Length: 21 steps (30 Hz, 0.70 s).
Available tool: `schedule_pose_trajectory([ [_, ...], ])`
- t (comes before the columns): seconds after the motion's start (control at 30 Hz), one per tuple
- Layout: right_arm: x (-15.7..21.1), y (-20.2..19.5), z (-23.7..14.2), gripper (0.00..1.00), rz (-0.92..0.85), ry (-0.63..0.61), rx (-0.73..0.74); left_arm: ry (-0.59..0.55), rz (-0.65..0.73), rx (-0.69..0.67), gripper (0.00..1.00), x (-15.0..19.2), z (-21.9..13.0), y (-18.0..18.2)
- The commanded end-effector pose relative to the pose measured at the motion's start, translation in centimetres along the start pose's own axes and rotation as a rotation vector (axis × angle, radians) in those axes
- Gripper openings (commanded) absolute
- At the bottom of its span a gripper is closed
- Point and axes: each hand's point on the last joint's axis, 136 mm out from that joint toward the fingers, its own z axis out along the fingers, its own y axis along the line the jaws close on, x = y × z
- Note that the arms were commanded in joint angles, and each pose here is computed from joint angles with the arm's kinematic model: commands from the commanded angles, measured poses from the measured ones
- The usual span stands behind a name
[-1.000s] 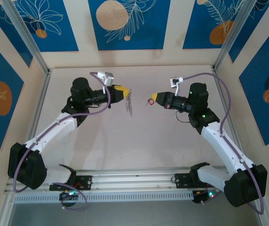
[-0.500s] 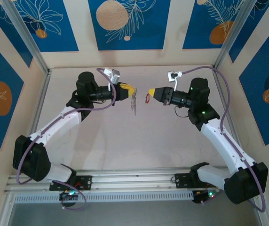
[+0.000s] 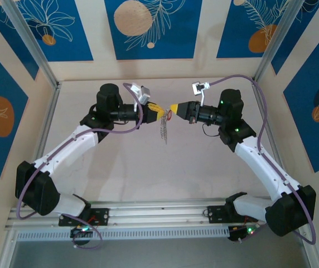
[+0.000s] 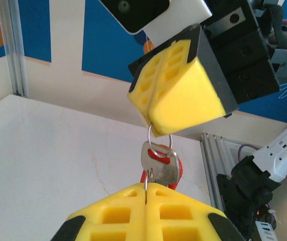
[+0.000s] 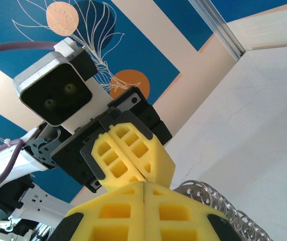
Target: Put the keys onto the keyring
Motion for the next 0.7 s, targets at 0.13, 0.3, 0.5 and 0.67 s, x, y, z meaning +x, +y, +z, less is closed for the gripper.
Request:
schedule_pose_trajectory([
  [0.13,-0.5,1.9,0.2,0.0,-0.062,0.004,-0.035,-0.013,0.057,0.006,0.0,-1.4,0.2,-0.4],
  [0.3,-0.1,1.7,0.8,0.0,-0.064,0.022,-0.031,-0.015,0.061,0.01,0.0,-1.5,0.3,-0.4],
  [0.5,0.2,1.1,1.2,0.0,-0.062,0.035,-0.015,-0.016,0.066,0.014,0.0,-1.7,0.4,-0.6],
  [0.67,0.4,0.2,1.3,0.0,-0.057,0.042,0.016,-0.015,0.07,0.016,0.0,-1.7,0.3,-0.8],
])
